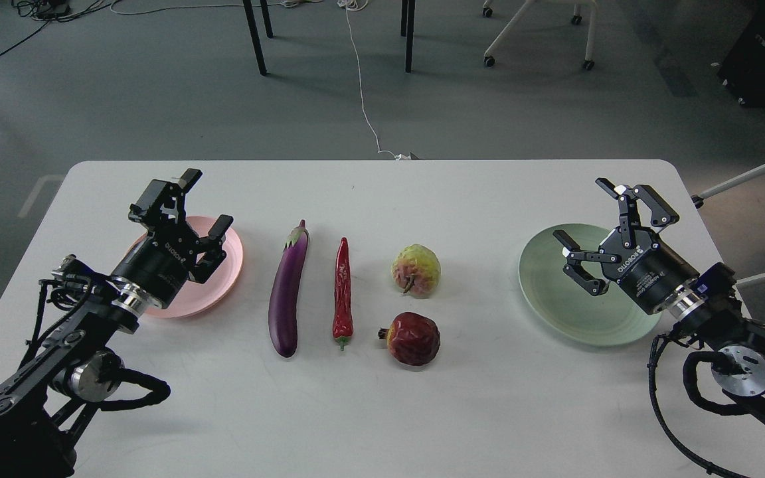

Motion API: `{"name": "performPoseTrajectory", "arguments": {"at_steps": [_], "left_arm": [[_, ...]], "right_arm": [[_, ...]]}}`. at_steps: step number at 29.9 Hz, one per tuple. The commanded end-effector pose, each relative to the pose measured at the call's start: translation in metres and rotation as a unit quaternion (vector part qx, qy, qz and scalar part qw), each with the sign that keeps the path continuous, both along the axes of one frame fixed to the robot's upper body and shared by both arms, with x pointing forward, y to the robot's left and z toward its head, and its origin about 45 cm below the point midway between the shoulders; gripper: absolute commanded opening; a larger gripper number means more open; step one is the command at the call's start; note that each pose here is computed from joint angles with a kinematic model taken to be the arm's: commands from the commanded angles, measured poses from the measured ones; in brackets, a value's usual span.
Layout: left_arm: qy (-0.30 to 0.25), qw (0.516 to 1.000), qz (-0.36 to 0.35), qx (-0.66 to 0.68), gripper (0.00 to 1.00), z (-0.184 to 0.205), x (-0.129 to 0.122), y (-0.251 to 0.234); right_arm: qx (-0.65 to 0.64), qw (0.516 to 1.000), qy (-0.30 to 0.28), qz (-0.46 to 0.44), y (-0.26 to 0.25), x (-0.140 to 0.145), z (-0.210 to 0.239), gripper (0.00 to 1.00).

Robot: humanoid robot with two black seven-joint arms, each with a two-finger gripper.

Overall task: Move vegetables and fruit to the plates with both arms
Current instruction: 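Move the right gripper toward the pale fig-like fruit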

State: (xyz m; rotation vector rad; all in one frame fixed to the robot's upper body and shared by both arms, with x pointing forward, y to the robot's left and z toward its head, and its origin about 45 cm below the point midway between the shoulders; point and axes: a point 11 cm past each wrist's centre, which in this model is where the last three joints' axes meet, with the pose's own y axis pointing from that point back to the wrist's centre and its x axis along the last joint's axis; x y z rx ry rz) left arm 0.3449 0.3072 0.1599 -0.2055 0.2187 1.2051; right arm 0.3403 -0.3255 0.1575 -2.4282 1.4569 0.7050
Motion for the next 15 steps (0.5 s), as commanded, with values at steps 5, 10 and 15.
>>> {"name": "performPoseTrajectory", "arguments": {"at_steps": [5, 10, 15], "left_arm": [[-0.003, 1.000, 0.011, -0.010, 0.99, 0.005, 0.000, 0.013], [0.002, 0.997, 0.038, -0.067, 0.99, 0.009, 0.003, 0.024], [-0.004, 0.998, 0.036, -0.052, 0.99, 0.016, 0.003, 0.034]], "right_arm": [[-0.039, 0.998, -0.035, 0.040, 0.010, 0.010, 0.018, 0.99], [-0.182, 0.957, -0.159, 0.160, 0.045, 0.046, 0.077, 0.99], [-0.365, 0.841, -0.264, 0.300, 0.096, 0.072, 0.127, 0.99]]}}
